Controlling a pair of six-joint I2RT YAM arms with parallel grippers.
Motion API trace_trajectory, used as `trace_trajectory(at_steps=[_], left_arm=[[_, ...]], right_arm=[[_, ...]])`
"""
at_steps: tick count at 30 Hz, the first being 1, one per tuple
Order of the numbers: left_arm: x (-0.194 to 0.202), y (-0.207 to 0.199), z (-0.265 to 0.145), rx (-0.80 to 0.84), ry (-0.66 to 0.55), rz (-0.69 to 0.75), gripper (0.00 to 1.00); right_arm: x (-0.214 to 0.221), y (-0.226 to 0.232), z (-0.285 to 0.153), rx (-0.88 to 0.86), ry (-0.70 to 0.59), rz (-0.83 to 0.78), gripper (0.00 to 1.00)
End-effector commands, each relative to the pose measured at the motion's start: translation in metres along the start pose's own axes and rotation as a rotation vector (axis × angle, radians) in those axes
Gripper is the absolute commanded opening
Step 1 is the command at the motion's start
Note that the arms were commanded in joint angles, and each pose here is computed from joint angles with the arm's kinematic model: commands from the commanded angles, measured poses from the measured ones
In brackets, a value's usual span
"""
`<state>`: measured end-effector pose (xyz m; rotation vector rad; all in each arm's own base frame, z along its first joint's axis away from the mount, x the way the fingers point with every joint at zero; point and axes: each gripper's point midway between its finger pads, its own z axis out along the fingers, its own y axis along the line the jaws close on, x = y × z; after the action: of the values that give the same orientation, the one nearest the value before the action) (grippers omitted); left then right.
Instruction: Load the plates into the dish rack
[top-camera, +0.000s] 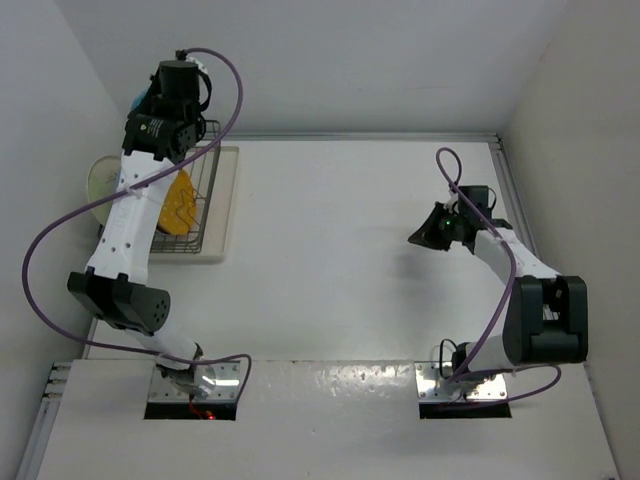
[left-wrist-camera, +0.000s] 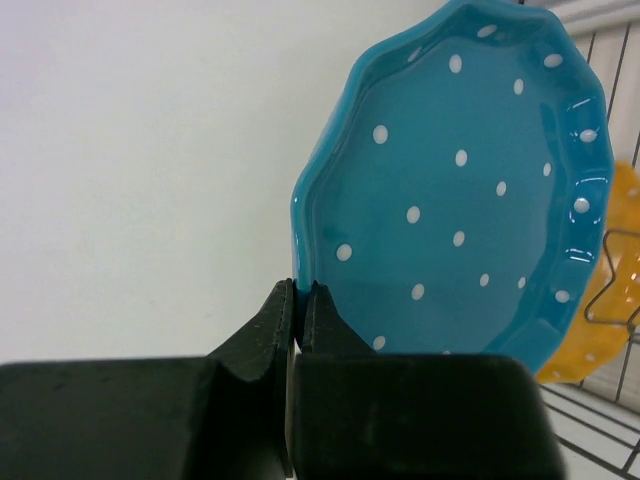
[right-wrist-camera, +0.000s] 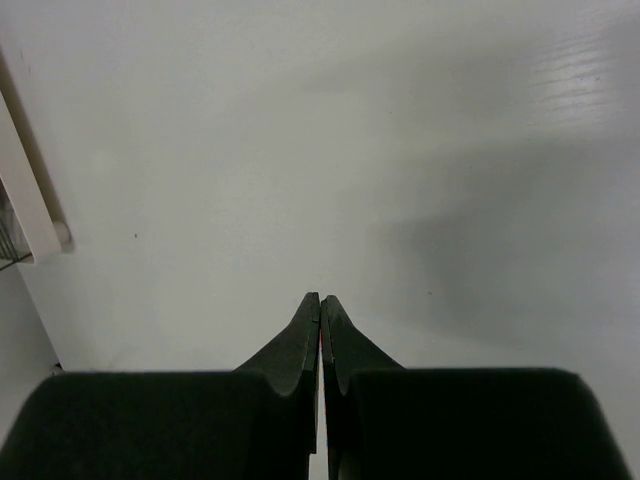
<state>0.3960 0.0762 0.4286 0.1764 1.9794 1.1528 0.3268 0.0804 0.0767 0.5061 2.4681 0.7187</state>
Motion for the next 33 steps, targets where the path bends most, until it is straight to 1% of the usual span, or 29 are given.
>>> trace_trajectory(at_steps=[1, 2, 3, 6, 9, 12, 13, 15, 17, 18, 22, 24, 27, 30, 31, 33], left_arm=[[0.000, 0.021, 0.004, -0.053, -0.040, -0.119, 0.00], [0.008, 0.024, 0.008, -0.064, -0.021, -0.142, 0.00], [0.011, 0.016, 0.014, -0.050, -0.015, -0.131, 0.00], [0.019, 0.011, 0.021, -0.038, -0.005, -0.135, 0.00], [0.027, -0.003, 0.026, -0.014, 0.008, -0.118, 0.00], [0.048, -0.031, 0.037, -0.012, 0.045, -0.067, 0.00], [0.055, -0.025, 0.036, -0.059, 0.057, -0.063, 0.00], [0.052, -0.036, 0.035, -0.076, 0.035, -0.052, 0.00], [0.059, -0.046, 0.031, -0.087, 0.062, -0.019, 0.00], [0.057, -0.045, 0.028, -0.106, 0.050, -0.040, 0.00], [0.061, -0.048, 0.025, -0.153, 0.069, -0.007, 0.00], [0.056, -0.055, 0.018, -0.136, 0.045, -0.001, 0.00], [0.061, -0.075, 0.011, -0.106, 0.038, 0.048, 0.00], [0.078, -0.099, 0.010, -0.073, 0.054, 0.104, 0.00], [0.089, -0.110, 0.012, -0.061, 0.071, 0.127, 0.00], [0.098, -0.115, 0.016, -0.040, 0.076, 0.120, 0.00]], right_arm=[[-0.007, 0.006, -0.001, -0.021, -0.043, -0.023, 0.00], [-0.008, 0.007, 0.000, -0.025, -0.047, -0.024, 0.00], [-0.006, 0.006, 0.001, -0.027, -0.042, -0.023, 0.00], [-0.001, 0.004, 0.002, -0.024, -0.029, -0.022, 0.00], [0.001, 0.002, 0.003, -0.024, -0.025, -0.025, 0.00], [0.003, 0.000, 0.004, -0.023, -0.022, -0.018, 0.00], [0.003, 0.001, 0.004, -0.026, -0.022, -0.014, 0.00], [0.002, 0.003, 0.003, -0.036, -0.021, -0.008, 0.00], [0.000, 0.004, 0.003, -0.039, -0.024, -0.005, 0.00], [0.000, 0.004, 0.002, -0.038, -0.024, -0.005, 0.00], [-0.004, 0.006, -0.001, -0.043, -0.035, -0.001, 0.00], [-0.004, 0.006, -0.002, -0.042, -0.038, -0.003, 0.00], [-0.002, 0.003, -0.002, -0.035, -0.031, 0.007, 0.00], [-0.003, 0.004, -0.001, -0.035, -0.033, 0.005, 0.00], [-0.003, 0.004, -0.002, -0.037, -0.034, 0.007, 0.00], [-0.005, 0.004, -0.003, -0.036, -0.037, 0.003, 0.00]])
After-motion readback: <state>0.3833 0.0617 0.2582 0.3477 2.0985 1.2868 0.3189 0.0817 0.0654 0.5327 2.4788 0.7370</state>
